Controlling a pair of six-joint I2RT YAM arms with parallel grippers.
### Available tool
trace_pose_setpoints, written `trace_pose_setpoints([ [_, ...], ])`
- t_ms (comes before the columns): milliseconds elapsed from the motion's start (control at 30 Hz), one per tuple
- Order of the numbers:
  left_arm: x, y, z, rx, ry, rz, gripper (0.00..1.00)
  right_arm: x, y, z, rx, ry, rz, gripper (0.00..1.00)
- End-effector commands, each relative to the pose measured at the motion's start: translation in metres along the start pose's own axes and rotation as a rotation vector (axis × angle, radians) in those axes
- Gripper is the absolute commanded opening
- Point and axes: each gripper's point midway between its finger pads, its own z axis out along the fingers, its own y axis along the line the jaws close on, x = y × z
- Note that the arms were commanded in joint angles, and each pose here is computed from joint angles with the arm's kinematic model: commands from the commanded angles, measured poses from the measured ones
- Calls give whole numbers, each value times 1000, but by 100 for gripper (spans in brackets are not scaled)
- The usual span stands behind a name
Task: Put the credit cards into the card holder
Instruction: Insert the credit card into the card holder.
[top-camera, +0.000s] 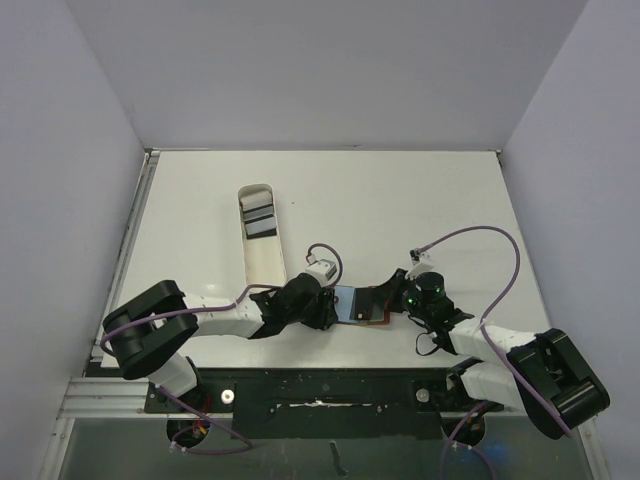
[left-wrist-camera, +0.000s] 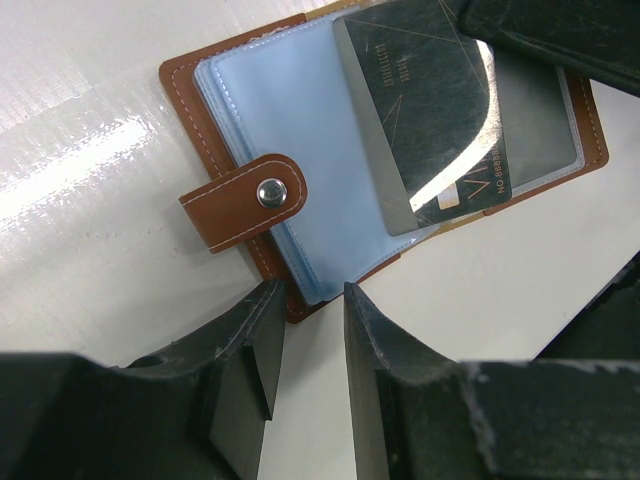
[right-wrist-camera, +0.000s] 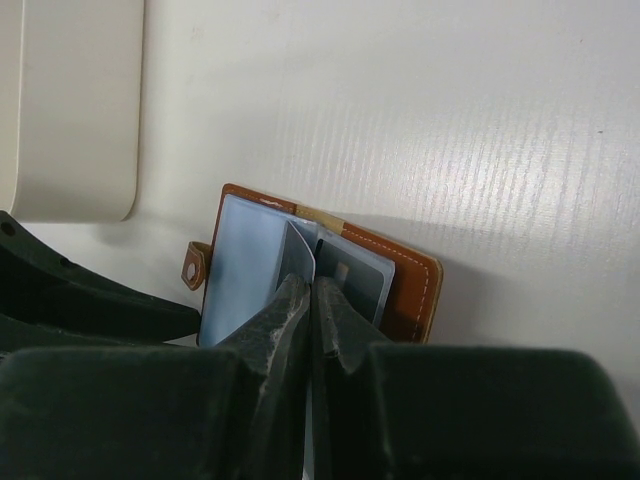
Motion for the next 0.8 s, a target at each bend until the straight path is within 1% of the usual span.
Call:
trace_pose_setpoints([
  [0,14,3,4,-15,56,11,29,-5,3,2,-7,-25,-14,0],
  [300,14,0,4,-3,55,12,29,-1,8,9,-23,28,-19,0],
  [500,14,-4,4,6,52,12,29,-5,11,14,-11,50,-37,11],
  [633,15,-5,4,16,55,5,29,-4,7,15,30,78,-52,24],
  [767,14,-8,3,26,55,-8,29,-6,0,10,108,104,-43,37],
])
